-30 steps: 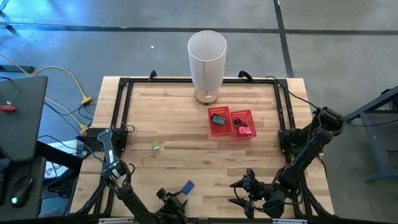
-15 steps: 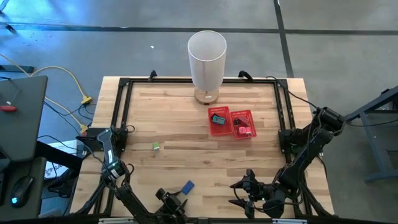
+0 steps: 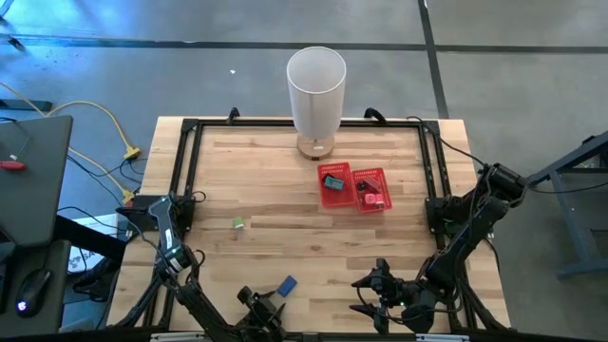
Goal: Pick & Place Office items
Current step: Put the blue timer into the left red bin
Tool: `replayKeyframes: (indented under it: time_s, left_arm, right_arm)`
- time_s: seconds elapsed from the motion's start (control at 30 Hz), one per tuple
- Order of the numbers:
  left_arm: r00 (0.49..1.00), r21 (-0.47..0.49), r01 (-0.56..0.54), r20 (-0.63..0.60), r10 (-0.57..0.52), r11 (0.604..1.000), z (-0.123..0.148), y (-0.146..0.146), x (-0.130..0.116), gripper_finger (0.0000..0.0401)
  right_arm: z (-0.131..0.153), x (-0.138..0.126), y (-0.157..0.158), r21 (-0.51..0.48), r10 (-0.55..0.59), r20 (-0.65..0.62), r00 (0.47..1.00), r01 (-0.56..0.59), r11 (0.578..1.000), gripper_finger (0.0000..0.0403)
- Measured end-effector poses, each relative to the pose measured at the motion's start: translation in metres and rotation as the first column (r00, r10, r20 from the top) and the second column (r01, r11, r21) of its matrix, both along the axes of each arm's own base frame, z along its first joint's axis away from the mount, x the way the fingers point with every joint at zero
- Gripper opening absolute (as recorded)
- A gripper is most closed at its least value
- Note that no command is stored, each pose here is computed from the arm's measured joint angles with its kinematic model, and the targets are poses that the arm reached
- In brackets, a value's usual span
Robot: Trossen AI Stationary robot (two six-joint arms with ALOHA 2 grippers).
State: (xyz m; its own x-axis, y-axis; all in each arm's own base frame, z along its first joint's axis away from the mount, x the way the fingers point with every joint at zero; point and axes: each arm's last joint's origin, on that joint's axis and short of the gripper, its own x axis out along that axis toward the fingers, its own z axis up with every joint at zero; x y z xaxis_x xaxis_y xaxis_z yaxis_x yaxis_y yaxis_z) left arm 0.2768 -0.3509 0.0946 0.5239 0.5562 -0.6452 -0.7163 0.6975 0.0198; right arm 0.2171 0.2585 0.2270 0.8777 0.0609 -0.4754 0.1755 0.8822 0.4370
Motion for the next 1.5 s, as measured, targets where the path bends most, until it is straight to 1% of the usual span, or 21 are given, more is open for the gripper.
replayKeyframes:
  time_s: [0.3, 0.73, 0.97, 1.2, 1.27, 1.4, 1.5]
  left_arm:
    - [1.0, 0.036, 0.009, 0.015, -0.01, 0.999, 0.0, 0.002, 0.001, 0.0216]
    - [0.999, 0.059, -0.038, 0.032, 0.036, 0.998, 0.001, 0.018, 0.019, 0.0216]
    - [0.997, 0.102, -0.04, 0.064, 0.033, 0.994, 0.001, 0.025, 0.027, 0.0216]
    - [0.996, 0.109, -0.061, 0.067, 0.054, 0.992, 0.001, 0.032, 0.034, 0.0216]
    - [0.997, 0.12, -0.053, 0.057, 0.046, 0.991, 0.001, 0.033, 0.035, 0.0216]
    - [0.999, 0.14, -0.032, 0.034, 0.027, 0.99, 0.001, 0.034, 0.036, 0.0206]
    - [0.999, 0.138, -0.032, 0.036, 0.028, 0.99, 0.001, 0.034, 0.037, 0.0183]
  right_arm:
    - [0.0, 0.0, 0.0, 0.0, 0.0, 0.0, 1.0, 0.0, 1.0, 0.027]
    - [0.0, 0.0, 0.0, 0.0, 0.0, 0.0, 1.0, 0.0, 1.0, 0.027]
    - [0.0, 0.0, 0.0, 0.0, -0.001, 0.0, 1.0, 0.001, 1.0, 0.027]
    - [0.0, 0.0, 0.0, -0.003, 0.001, 0.0, 1.0, -0.001, 1.0, 0.027]
    - [0.0, 0.0, 0.0, -0.004, 0.002, 0.0, 1.0, -0.002, 1.0, 0.027]
    - [0.0, 0.0, 0.0, -0.006, 0.003, 0.0, 1.0, -0.003, 1.0, 0.027]
    - [0.0, 0.0, 0.0, -0.006, 0.003, 0.0, 1.0, -0.003, 1.0, 0.027]
